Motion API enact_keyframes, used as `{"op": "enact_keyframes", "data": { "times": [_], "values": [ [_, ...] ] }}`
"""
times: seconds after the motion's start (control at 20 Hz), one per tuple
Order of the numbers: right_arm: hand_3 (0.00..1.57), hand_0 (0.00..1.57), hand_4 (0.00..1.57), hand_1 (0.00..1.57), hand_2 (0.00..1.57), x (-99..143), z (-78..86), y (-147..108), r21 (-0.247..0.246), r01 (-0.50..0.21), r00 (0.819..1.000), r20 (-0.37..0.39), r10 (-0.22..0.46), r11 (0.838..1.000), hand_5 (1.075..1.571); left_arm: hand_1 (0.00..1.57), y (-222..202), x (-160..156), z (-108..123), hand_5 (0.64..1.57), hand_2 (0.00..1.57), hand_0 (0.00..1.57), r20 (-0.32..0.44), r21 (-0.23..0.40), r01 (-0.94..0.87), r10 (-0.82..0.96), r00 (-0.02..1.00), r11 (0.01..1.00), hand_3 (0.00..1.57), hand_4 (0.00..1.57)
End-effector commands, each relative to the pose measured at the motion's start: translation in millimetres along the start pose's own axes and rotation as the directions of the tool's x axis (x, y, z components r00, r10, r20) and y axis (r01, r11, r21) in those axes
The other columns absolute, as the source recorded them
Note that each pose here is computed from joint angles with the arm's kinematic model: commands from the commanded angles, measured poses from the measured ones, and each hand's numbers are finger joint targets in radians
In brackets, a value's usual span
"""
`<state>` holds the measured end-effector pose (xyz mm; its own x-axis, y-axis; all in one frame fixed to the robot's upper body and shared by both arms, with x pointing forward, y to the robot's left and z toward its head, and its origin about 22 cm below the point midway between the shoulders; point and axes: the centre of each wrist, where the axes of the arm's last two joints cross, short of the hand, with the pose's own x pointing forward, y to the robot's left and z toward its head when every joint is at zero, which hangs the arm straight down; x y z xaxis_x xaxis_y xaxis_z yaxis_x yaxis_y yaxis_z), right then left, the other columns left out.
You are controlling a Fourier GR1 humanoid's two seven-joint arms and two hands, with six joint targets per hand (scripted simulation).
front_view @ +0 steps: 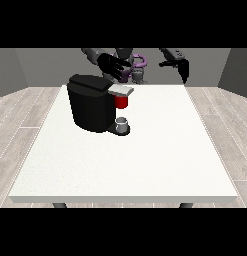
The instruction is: Insert the coffee pod into the coffee machine and close the lid
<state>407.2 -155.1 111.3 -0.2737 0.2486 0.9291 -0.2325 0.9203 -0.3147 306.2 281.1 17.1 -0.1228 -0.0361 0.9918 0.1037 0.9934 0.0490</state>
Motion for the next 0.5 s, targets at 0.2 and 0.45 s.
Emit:
{"op": "enact_keyframes", "data": {
  "times": [0.2, 0.45],
  "values": [
    [0.00, 0.00, 0.07, 0.00, 0.00, 8.1, -1.9, 32.9, 0.072, 0.054, 0.998, 0.030, -0.056, 0.996, 1.571, 0.00, -7.8, 6.7, -4.5, 1.571, 0.00, 0.00, 0.001, 0.007, -0.006, 0.006, 1.000, 1.000, 0.00, 0.18],
    [0.00, 0.00, 0.28, 0.00, 0.00, -30.8, 46.2, 60.2, 0.127, 0.198, 0.978, 0.046, -0.205, 0.972, 1.571, 0.00, -14.1, -34.6, 25.9, 1.571, 0.00, 0.00, -0.040, 0.009, -0.024, 0.025, 0.999, 1.000, 0.00, 0.21]
  ]
}}
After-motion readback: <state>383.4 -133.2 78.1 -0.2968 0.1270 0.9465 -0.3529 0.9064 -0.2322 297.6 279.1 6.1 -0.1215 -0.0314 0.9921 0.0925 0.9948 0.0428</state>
